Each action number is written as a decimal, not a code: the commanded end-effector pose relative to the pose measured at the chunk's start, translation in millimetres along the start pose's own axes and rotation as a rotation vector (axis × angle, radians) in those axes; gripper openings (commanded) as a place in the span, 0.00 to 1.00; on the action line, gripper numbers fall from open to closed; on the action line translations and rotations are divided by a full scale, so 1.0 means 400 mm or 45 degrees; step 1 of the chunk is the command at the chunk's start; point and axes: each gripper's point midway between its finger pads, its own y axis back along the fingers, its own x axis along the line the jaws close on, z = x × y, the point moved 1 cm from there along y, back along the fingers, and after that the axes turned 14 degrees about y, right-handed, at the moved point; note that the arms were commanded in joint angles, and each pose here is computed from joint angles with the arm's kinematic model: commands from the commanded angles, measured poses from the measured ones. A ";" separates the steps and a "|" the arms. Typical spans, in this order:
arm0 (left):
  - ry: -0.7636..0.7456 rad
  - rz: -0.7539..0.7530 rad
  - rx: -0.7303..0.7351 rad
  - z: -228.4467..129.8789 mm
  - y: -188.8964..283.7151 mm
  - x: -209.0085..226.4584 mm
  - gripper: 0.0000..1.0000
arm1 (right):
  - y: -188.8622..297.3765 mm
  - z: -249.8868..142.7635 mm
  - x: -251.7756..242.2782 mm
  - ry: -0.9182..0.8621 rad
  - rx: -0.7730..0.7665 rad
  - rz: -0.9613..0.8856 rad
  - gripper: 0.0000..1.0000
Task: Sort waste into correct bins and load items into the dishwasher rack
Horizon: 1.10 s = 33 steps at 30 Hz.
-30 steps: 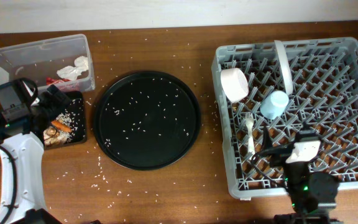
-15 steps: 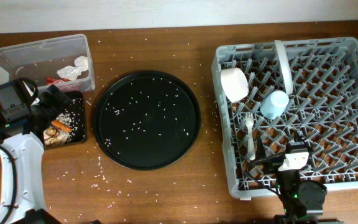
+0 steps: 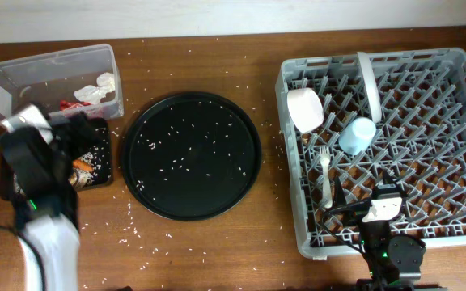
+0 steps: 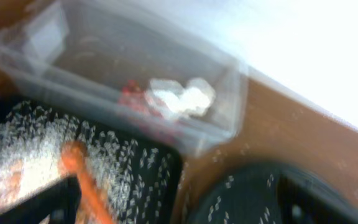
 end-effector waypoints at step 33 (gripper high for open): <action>-0.599 -0.220 -0.457 -0.309 0.227 0.051 0.99 | 0.000 -0.005 0.006 0.008 -0.002 0.012 0.99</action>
